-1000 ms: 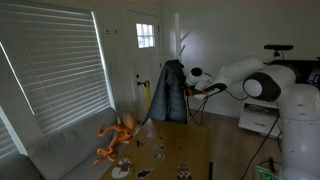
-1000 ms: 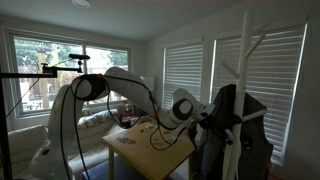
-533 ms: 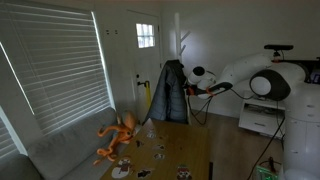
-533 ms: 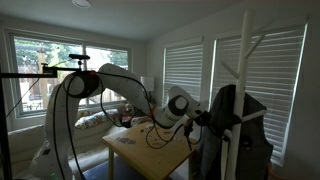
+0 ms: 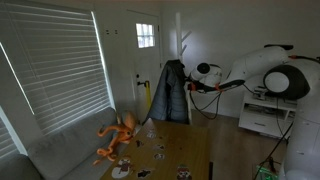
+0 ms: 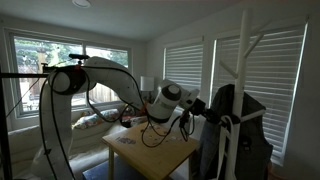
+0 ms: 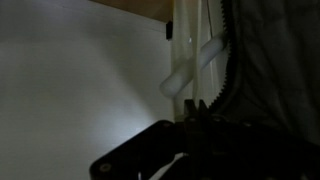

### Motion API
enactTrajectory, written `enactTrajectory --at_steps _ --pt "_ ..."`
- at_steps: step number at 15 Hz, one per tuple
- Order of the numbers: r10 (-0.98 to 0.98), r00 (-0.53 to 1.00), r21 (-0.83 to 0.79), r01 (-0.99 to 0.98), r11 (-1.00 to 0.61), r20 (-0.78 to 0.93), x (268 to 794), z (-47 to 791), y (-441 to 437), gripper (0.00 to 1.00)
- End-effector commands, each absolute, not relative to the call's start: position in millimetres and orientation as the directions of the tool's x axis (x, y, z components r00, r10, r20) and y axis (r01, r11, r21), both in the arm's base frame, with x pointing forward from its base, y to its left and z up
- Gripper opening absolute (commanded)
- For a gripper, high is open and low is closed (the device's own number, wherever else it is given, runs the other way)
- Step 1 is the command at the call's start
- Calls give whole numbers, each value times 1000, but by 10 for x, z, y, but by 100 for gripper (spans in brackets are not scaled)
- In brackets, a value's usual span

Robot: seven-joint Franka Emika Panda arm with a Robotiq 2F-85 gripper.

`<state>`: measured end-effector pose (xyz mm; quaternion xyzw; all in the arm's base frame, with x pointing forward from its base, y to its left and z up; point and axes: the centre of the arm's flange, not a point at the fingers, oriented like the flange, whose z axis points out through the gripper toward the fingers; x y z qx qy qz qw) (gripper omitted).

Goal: Move the toe bag to the higher rack

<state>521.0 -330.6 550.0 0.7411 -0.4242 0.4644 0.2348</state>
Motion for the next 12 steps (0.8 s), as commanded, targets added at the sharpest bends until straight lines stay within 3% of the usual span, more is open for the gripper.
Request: enactTrajectory --at_steps 1,12 --pt "-370 131 -83 -856 -510 920 4905 5689 -3016 1" --pt "-257 16 -100 -896 -433 966 4505 6095 -2629 1"
